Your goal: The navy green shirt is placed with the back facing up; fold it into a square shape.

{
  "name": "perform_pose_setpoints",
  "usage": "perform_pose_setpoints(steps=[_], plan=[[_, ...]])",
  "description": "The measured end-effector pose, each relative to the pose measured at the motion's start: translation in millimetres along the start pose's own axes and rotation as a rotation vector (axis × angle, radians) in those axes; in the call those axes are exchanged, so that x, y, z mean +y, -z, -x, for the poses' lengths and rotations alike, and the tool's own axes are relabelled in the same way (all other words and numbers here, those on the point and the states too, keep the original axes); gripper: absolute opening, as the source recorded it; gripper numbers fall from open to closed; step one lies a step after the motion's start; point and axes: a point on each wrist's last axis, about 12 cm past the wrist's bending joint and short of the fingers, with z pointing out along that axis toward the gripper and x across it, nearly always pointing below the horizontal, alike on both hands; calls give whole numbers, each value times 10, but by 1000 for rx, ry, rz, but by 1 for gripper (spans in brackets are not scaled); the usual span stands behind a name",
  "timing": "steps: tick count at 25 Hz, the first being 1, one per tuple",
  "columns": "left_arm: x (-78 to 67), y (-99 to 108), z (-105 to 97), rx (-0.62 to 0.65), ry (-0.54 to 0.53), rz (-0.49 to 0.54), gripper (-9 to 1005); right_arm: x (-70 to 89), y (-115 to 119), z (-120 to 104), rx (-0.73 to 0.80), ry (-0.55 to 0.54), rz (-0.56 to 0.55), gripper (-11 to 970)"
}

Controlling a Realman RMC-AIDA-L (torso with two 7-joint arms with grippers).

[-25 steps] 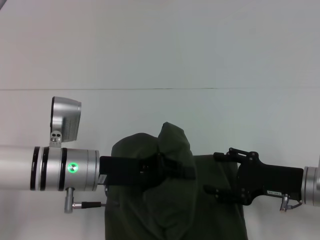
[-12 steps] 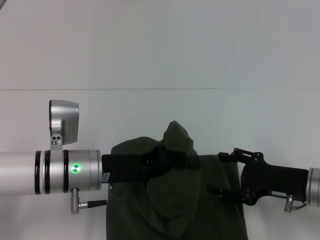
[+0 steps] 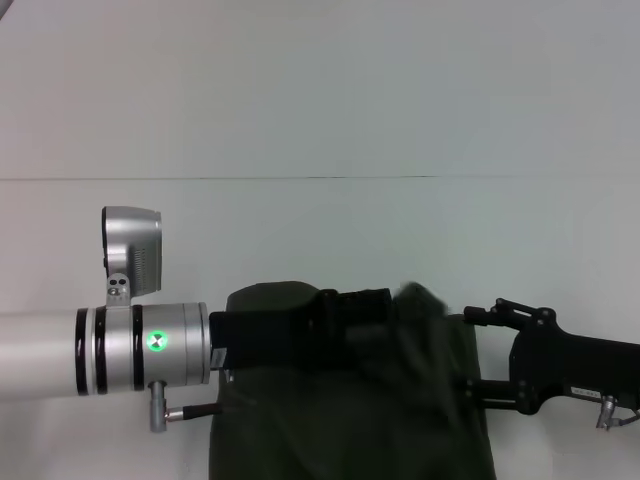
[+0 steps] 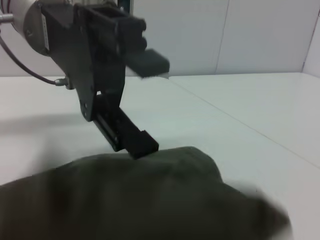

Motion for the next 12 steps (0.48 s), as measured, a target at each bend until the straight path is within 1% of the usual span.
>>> perform_pose_setpoints(steps=[1, 5, 8, 10, 12], plan=[[-2, -4, 1, -4, 3, -5, 509, 5, 35, -16, 3, -2, -5, 875], [-5, -8, 12, -20, 11, -13, 698, -4, 128, -50, 7, -13, -33, 875], [-5, 36, 52, -39, 2, -5, 827, -34, 266, -90, -4, -33, -96, 875], [-11, 104, 81, -62, -8, -16, 908, -56, 375, -101, -27, -47, -139, 876], [-16, 176, 100, -73, -21, -23, 908, -70, 467, -101, -59, -71, -174, 876]])
